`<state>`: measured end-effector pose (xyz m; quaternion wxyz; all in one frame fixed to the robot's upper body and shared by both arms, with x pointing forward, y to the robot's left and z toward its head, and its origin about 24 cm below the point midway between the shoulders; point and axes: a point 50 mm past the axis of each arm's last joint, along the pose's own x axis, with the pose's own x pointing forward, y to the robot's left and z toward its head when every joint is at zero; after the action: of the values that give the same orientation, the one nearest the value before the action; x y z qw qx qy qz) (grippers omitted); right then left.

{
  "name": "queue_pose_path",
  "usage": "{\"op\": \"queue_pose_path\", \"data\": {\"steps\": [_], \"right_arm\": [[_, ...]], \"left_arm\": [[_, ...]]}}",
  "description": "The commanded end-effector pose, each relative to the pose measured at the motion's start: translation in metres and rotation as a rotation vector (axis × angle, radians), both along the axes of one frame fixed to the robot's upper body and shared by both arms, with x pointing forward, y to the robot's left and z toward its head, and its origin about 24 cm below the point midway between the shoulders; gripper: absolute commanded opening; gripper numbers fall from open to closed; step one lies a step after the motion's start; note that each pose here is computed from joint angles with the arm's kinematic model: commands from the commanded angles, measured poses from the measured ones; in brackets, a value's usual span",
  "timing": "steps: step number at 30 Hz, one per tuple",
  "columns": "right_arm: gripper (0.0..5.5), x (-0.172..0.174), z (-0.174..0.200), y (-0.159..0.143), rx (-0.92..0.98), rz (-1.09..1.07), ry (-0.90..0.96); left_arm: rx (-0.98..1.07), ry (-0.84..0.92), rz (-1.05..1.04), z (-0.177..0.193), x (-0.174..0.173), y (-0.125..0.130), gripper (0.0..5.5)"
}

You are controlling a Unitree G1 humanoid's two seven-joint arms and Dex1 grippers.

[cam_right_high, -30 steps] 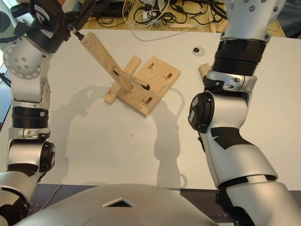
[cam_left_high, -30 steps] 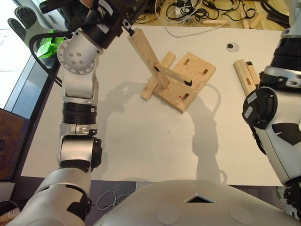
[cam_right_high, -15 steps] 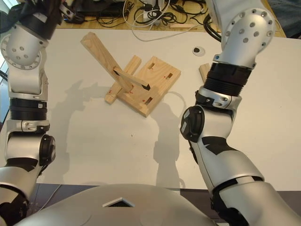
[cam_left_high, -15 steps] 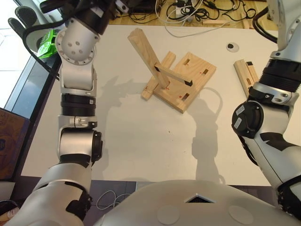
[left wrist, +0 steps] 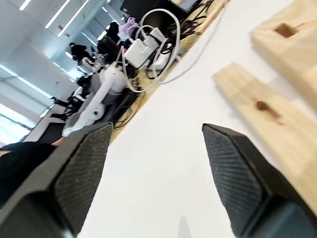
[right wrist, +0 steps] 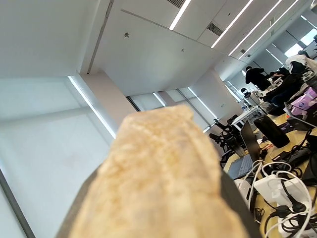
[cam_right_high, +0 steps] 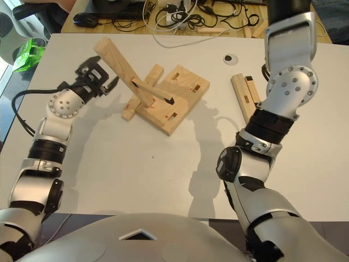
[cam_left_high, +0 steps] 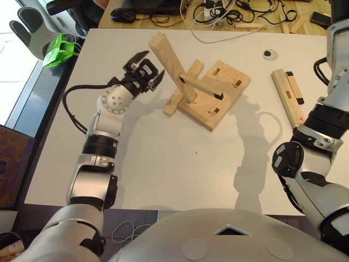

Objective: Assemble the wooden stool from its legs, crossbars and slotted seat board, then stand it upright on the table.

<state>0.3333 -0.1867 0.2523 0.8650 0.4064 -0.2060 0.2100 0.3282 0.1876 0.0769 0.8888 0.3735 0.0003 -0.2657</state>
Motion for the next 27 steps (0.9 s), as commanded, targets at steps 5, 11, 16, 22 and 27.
{"op": "queue_pose_path", "data": {"steps": [5, 11, 16, 22, 27], "right_arm": [[0.99, -0.004, -0.049, -0.036, -0.155, -0.169, 0.233], [0.99, -0.028, -0.080, -0.029, -0.216, -0.060, 0.357], [0.99, -0.051, -0.083, -0.023, -0.234, 0.040, 0.395], [0.99, -0.070, -0.104, -0.029, -0.255, 0.040, 0.514], [0.99, -0.071, -0.113, -0.049, -0.259, -0.059, 0.564]], "left_arm": [[-0.097, 0.014, -0.161, 0.015, -0.013, -0.030, 3.35], [-0.119, 0.141, -0.277, 0.006, -0.041, -0.045, 3.35], [-0.180, 0.229, -0.314, 0.004, -0.061, -0.059, 3.35], [-0.245, 0.258, -0.313, 0.011, -0.074, -0.074, 3.35], [-0.249, 0.265, -0.269, 0.007, -0.076, -0.071, 3.35]]}}
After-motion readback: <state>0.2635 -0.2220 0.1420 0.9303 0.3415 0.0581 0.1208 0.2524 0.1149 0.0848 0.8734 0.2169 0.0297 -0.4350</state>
